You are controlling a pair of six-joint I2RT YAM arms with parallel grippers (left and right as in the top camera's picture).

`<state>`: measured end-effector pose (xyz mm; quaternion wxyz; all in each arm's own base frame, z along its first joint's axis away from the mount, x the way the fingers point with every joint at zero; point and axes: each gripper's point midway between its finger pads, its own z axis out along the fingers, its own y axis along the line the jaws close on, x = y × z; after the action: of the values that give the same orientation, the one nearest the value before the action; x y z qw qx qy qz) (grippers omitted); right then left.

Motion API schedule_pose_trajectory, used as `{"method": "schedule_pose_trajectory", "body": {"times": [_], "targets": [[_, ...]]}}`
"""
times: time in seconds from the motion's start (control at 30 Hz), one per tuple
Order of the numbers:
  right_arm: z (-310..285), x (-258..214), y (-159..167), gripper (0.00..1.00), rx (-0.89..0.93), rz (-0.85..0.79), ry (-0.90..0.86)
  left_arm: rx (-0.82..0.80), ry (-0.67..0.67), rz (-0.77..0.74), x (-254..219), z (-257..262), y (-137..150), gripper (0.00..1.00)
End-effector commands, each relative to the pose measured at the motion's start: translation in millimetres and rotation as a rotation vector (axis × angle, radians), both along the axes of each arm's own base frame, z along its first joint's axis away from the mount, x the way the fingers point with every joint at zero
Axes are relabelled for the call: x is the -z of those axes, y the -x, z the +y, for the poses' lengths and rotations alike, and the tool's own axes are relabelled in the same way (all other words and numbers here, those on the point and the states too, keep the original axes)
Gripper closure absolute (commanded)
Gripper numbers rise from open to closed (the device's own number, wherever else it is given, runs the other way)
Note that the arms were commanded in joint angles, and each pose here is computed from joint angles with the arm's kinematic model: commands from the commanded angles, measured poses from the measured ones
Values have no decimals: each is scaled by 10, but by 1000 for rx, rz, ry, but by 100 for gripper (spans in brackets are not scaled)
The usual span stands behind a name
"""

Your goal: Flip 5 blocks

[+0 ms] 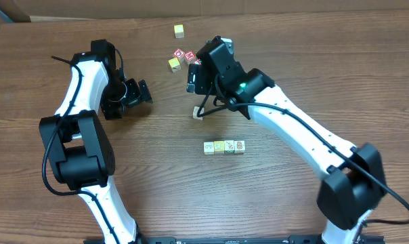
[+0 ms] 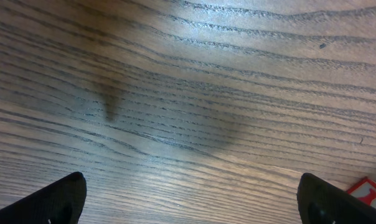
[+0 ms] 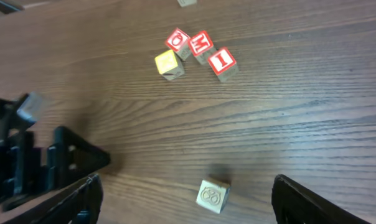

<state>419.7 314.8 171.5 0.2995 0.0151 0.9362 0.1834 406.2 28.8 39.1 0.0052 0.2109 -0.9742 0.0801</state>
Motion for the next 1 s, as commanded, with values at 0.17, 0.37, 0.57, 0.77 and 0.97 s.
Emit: {"method": "schedule_pose_trajectory", "body": {"times": [0.17,0.37,0.57,0.77,0.97], "targets": [[98,593,-126,12,0,56,58,0,-8,-31,-108,8,-44,0],[124,1023,-137,13,-4,109,96,0,-8,-31,-108,8,-44,0],[277,1218,24,33,-68,188,64,1,-9,-31,-108,9,-44,0],[313,1291,230,39,-101,256,80,0,-8,-31,-108,8,-44,0],[255,1408,317,39,-71,290,97,1,-8,-31,-108,8,-44,0]]}}
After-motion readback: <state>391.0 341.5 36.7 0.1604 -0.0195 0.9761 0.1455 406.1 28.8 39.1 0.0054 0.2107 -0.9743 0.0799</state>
